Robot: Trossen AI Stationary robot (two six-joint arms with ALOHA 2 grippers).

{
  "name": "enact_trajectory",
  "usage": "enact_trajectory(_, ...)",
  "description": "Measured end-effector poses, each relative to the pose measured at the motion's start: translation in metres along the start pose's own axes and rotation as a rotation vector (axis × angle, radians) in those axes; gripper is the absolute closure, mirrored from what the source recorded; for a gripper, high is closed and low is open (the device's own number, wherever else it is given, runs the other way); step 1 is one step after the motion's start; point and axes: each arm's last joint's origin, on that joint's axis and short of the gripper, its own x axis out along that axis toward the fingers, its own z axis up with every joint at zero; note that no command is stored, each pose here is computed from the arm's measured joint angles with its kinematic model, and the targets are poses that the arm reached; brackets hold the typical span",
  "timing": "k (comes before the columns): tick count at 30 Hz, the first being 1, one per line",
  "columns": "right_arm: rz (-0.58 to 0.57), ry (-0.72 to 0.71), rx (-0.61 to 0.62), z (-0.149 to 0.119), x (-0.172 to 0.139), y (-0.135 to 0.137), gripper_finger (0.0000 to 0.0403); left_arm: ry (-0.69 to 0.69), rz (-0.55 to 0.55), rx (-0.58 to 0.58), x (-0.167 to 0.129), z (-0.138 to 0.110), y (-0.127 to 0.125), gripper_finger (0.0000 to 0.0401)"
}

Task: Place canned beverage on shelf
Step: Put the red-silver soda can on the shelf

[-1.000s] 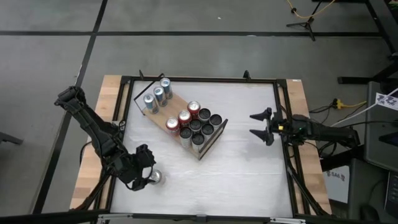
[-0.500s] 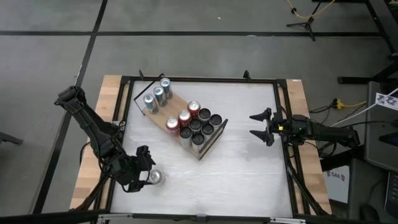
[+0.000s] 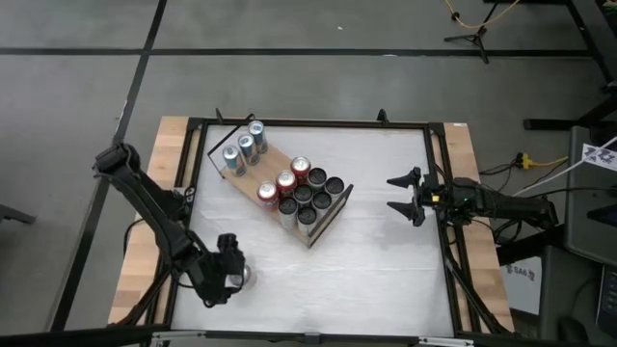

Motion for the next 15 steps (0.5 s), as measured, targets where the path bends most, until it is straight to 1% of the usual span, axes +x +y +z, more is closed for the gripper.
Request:
enact_trajectory(5, 0.0, 0.0, 0.0, 0.0, 0.0, 0.0, 0.0022, 0.036, 0.037, 0.016, 0.015, -0.004, -0.003, 0.0005)
enact_trajectory(10, 0.0, 0.0, 0.0, 0.0, 0.0, 0.0, 0.0022, 0.051, 0.053, 0.019, 0.022, -0.005, -0.005, 0.0005)
enact_trajectory(15, 0.0, 0.0, 0.0, 0.0, 0.0, 0.0, 0.0022, 0.05, 0.059, -0.062, 0.023, -0.005, -0.004, 0.0005)
